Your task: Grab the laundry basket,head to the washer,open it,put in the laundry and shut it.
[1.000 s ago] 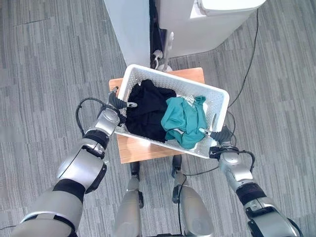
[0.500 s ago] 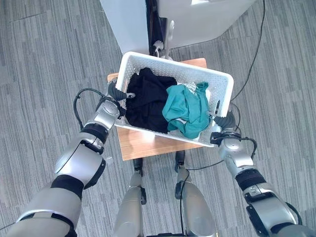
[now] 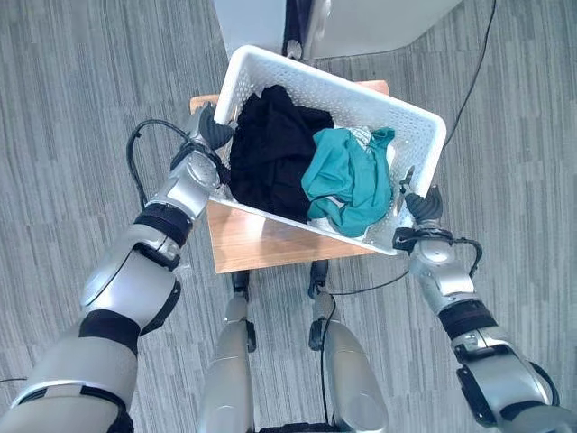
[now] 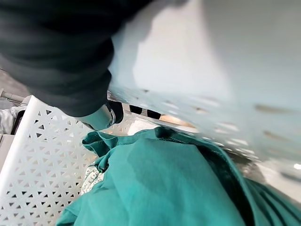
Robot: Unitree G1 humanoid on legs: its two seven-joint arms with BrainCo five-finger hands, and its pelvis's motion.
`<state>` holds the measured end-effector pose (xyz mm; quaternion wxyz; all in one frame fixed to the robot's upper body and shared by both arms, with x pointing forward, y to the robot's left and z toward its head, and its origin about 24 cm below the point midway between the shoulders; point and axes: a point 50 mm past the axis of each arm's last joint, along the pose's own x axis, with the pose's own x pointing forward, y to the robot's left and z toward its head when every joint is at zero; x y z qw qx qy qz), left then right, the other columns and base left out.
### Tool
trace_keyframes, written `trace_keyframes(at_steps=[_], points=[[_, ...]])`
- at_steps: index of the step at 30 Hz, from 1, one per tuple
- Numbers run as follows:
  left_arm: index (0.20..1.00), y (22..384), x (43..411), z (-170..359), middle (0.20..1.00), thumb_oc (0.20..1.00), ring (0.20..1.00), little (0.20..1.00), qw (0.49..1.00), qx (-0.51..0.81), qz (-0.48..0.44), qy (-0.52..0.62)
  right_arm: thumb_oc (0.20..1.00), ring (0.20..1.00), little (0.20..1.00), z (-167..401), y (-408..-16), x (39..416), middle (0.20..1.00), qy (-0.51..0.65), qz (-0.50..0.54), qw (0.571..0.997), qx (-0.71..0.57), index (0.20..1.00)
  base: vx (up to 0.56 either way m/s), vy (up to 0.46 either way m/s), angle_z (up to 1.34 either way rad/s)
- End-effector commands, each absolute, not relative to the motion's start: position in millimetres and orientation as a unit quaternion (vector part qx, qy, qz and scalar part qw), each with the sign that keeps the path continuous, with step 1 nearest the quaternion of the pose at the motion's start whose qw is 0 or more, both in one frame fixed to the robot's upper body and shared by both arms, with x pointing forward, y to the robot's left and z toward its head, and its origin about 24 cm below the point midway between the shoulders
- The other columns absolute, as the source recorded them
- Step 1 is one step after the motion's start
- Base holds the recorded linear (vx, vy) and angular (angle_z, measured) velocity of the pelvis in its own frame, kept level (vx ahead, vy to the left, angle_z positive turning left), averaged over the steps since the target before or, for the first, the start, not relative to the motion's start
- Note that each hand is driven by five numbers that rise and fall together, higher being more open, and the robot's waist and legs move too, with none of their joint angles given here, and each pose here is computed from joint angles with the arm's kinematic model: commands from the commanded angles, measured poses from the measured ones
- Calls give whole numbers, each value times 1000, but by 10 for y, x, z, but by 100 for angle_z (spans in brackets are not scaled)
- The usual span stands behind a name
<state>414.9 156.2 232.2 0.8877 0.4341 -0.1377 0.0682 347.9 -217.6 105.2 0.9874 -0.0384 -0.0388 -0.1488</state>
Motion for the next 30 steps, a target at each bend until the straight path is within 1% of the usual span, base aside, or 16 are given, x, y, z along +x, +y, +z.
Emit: trace_keyframes(at_steps=[1,2,3,4,8,13,15,17,18,22,28,29,30], points=[[200,1430,4104,2199,200,200,200,200,841,515,35,-162,200,200,200,1146,-2090,3402,200,-77,-103,991,-34,200,4,-9,6],[200,1443,4065,2202,200,200,200,200,829,530,29,-174,200,200,200,1166,-2118,3391,200,-82,-109,990,-35,200,0,0,0],[200,1449,4062,2198,200,200,200,200,829,531,29,-173,200,200,200,1163,-2115,3389,200,-82,-108,990,-35,200,0,0,0],[200,1534,4005,2165,200,200,200,200,824,537,32,-178,200,200,200,1192,-2142,3360,200,-90,-115,989,-33,200,0,0,0],[200,1599,3893,2188,200,200,200,200,801,560,31,-208,200,200,200,1232,-2188,3283,200,-105,-114,987,-31,200,5,-8,-2],[200,1631,3769,2146,200,200,200,200,795,563,14,-224,200,200,200,1262,-2244,3180,200,-115,-104,987,-41,200,30,-7,-4],[200,1608,3675,2146,200,200,200,200,792,561,-6,-241,200,200,200,1252,-2321,3108,200,-112,-98,988,-44,200,72,-12,-4],[200,1611,3671,2141,200,200,200,200,792,561,-7,-240,200,200,200,1248,-2321,3103,200,-111,-98,988,-45,200,61,-10,-7],[200,1580,3603,2090,200,200,200,200,791,563,-34,-239,200,200,200,1266,-2371,3047,200,-108,-83,990,-45,200,136,-23,-4],[200,1511,3565,1989,200,200,200,200,798,555,-71,-226,200,200,200,1331,-2428,3000,200,-106,-58,992,-46,200,106,-32,-2],[200,1359,3583,1822,200,200,200,200,811,537,-115,-201,200,200,200,1339,-2515,2927,200,-90,-34,995,-38,200,65,-74,-1],[200,1276,3614,1730,200,200,200,200,816,532,-137,-180,200,200,200,1329,-2613,2859,200,-76,-32,995,-50,200,49,-106,4],[200,1266,3614,1726,200,200,200,200,816,532,-138,-180,200,200,200,1326,-2620,2852,200,-76,-33,995,-50,200,59,-147,6]])
